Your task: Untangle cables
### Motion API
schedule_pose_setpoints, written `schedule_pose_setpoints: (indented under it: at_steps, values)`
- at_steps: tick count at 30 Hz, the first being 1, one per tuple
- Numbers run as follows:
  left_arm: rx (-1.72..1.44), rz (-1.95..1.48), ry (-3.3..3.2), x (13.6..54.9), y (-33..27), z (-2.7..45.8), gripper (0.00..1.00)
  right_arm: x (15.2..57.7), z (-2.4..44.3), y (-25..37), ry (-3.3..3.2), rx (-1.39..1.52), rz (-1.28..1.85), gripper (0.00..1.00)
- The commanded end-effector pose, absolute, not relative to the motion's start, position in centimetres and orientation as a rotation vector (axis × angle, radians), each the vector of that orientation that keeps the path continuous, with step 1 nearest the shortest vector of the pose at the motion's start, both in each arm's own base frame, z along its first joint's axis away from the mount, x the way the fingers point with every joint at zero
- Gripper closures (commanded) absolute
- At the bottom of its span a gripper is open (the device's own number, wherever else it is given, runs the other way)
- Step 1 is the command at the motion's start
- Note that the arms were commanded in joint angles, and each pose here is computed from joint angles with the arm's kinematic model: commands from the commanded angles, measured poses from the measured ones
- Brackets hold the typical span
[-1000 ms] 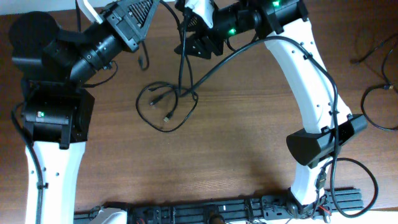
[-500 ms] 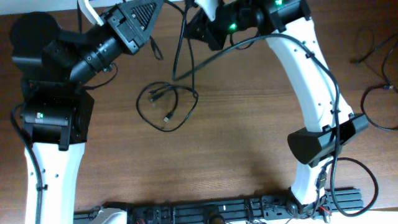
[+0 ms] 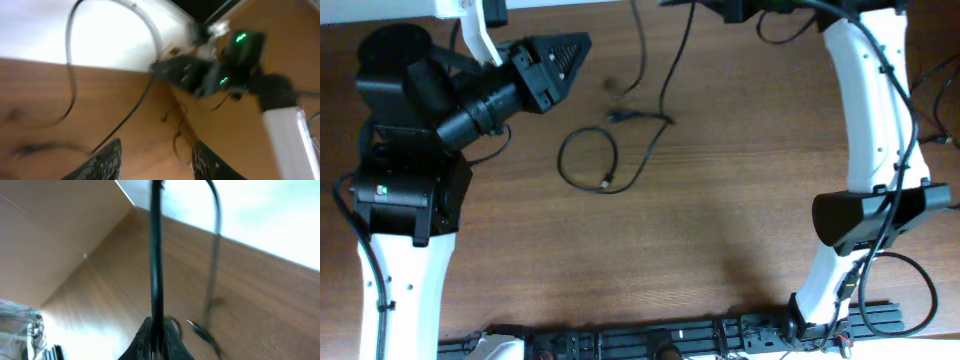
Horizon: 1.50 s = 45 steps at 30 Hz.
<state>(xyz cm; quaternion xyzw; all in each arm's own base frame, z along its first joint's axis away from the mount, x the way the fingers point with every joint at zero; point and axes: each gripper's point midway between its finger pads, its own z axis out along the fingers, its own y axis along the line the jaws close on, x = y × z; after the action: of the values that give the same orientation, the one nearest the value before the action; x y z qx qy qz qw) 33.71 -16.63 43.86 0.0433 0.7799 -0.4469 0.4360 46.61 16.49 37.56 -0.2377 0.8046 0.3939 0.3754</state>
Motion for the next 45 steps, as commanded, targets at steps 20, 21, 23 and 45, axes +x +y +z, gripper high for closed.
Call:
schedule_pose_setpoints:
  at_steps: [20,21,23,45]
  values:
    - [1.085,-1.150,1.874,29.2,-20.6,33.8,0.50,38.1,64.0,16.8,1.374,-0.548,1.197,0.96]
    - [1.113,-1.159,1.862,29.2,-20.8,33.2,0.49,38.1,64.0,16.8,1.374,-0.547,1.196,0.96]
    - [1.221,-1.198,1.787,28.7,-21.7,32.1,0.47,38.2,64.0,16.8,1.384,-0.532,1.213,0.96]
    - [1.527,-1.181,1.492,27.6,-26.5,29.9,0.29,37.9,63.8,17.0,1.429,-0.487,1.306,0.96]
